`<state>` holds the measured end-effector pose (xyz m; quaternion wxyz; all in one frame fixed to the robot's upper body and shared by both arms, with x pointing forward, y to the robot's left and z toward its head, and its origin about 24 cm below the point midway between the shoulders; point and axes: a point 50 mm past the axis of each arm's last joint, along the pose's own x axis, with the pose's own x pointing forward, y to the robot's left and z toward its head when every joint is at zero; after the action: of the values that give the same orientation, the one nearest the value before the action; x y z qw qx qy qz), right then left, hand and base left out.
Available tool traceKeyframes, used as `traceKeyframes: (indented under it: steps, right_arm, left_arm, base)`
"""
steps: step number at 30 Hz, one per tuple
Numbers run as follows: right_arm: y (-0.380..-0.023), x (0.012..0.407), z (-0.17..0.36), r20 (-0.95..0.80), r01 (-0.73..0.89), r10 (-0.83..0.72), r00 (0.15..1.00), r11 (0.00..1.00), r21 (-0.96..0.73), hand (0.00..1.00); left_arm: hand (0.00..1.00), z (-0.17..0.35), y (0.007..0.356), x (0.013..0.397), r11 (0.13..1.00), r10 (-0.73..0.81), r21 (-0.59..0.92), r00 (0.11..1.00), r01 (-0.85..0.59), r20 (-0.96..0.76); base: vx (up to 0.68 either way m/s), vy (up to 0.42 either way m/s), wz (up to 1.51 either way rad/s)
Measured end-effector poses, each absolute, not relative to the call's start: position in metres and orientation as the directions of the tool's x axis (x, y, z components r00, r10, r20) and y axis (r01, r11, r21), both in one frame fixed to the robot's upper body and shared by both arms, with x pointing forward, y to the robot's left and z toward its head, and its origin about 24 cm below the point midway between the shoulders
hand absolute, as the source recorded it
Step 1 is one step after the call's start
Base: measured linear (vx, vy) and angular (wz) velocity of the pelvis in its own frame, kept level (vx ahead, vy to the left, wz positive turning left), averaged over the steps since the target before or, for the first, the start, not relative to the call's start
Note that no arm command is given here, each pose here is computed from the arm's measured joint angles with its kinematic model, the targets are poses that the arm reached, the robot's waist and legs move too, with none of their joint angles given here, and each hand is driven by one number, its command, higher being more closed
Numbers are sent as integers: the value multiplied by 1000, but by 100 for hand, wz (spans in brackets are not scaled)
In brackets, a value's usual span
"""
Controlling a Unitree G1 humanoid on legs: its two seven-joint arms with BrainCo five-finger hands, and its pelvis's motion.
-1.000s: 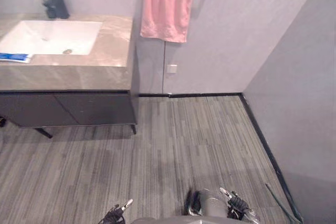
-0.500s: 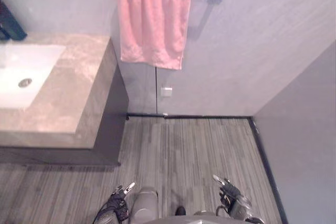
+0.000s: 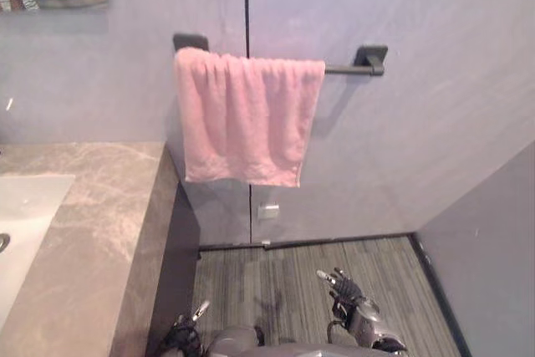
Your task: Organize washtable
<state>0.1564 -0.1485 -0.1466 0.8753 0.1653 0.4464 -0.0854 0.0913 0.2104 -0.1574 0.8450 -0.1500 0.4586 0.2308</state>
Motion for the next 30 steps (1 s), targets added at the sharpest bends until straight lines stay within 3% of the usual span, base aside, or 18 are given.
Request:
traceKeyframes:
  steps: [4,9,12,14,16,18,21,26,30]
  right_arm:
    - [-148,141,-153,-837,316,1,547,926,208,0]
    - [-141,132,-157,-863,252,35,504,950,186,0]
    - [-147,141,-154,-848,225,27,530,959,171,0]
    - [-151,156,-145,-809,169,21,588,974,148,0]
    - [-149,182,-123,-710,132,30,704,976,172,0]
    - [-144,218,-80,-496,94,36,867,967,235,0]
    - [-139,242,-35,-278,19,58,959,964,266,0]
    - [-112,266,23,-25,-145,160,987,945,293,0]
    - [-81,285,87,233,-324,268,935,912,251,0]
  left_arm:
    - [0,-156,204,103,845,241,-72,498,-529,-833]
    - [0,-158,209,89,836,266,-39,465,-548,-845]
    - [0,-158,206,89,821,268,-52,464,-569,-844]
    - [0,-152,202,99,819,265,-95,520,-566,-812]
    - [0,-136,212,110,796,316,-140,601,-589,-734]
    - [0,-105,233,122,765,413,-189,694,-616,-590]
    - [0,-64,253,139,773,494,-210,776,-598,-392]
    - [0,-2,273,154,771,586,-237,804,-592,-104]
    - [0,40,279,158,776,615,-240,785,-584,79]
  base:
    - [-258,126,9]
    - [23,-159,38]
    - [143,-296,21]
    - [62,-221,16]
    - [25,-185,-9]
    - [6,-118,-14]
    - [-2,-26,-4]
    - [-2,17,2]
    - [2,7,1]
